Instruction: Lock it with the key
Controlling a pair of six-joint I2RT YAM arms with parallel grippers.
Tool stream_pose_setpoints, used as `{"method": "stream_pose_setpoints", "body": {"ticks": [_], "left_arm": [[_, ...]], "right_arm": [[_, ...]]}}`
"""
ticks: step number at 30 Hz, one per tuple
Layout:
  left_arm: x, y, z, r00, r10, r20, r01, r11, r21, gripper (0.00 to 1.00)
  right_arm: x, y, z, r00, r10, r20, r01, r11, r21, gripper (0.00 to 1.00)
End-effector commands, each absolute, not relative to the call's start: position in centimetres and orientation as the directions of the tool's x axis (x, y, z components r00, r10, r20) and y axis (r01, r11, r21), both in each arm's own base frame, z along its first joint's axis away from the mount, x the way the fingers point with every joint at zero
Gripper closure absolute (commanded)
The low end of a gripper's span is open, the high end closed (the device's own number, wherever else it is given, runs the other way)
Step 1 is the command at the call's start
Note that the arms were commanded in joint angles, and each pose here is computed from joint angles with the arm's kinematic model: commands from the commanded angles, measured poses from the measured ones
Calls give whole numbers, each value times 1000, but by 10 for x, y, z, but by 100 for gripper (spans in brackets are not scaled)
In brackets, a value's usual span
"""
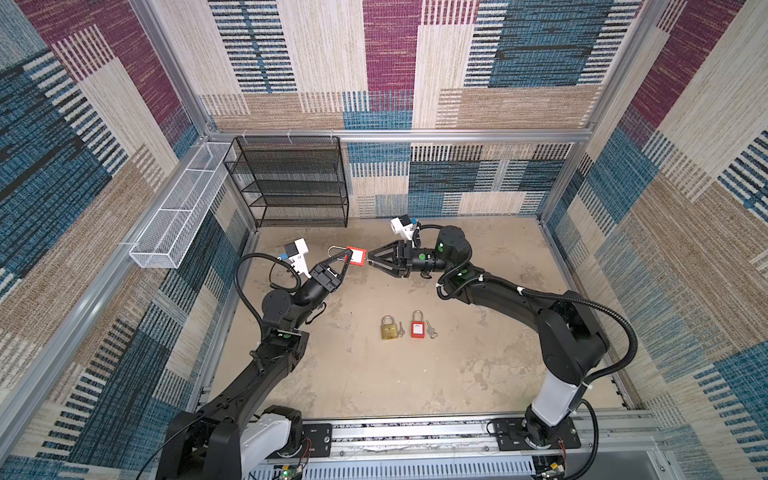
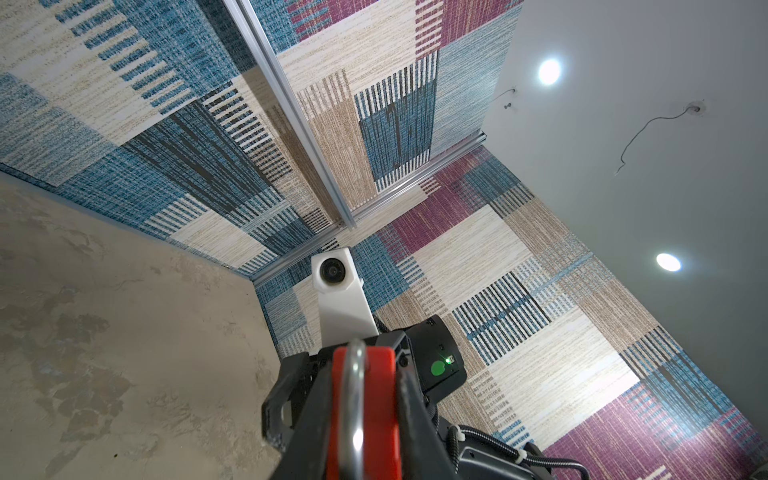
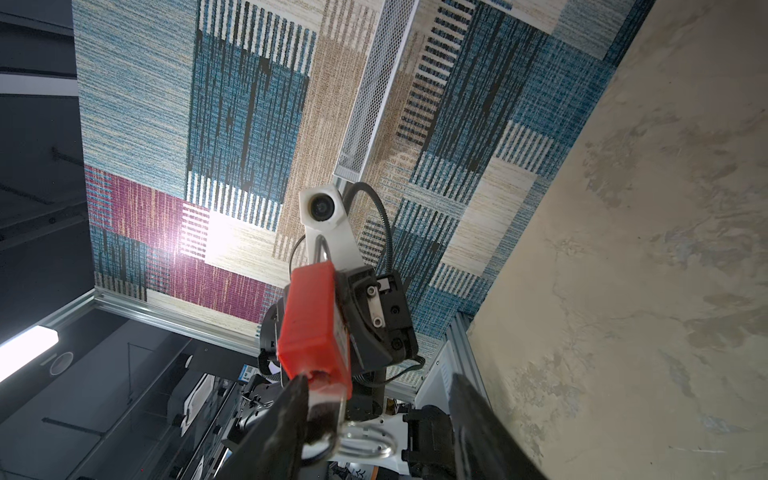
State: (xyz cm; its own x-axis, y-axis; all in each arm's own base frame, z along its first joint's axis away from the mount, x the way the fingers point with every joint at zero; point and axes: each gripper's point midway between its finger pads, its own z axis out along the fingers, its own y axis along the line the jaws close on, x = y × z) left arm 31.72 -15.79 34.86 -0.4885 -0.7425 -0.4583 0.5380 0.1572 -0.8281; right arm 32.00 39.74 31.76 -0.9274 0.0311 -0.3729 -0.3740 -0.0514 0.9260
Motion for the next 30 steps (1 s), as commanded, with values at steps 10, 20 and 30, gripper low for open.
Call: {"method": "stream_pose_setpoints", "body": {"ticks": [10,20,30], "left_arm": [[316,-157,359,-457,-747,-483,577,164,-800,100],[317,-157,358,-458,-746,-483,572,168,-803,100],[317,-157,358,-459,-746,-482,570,168,-804,100]], "right_arm": [[307,402,327,-906,-16,-424,-421,-82,903,59],[301,400,331,-896,-22,-443,-440,-95,893,61],[301,400,333,-891,-16,-454,-450,-95,888,77]]}}
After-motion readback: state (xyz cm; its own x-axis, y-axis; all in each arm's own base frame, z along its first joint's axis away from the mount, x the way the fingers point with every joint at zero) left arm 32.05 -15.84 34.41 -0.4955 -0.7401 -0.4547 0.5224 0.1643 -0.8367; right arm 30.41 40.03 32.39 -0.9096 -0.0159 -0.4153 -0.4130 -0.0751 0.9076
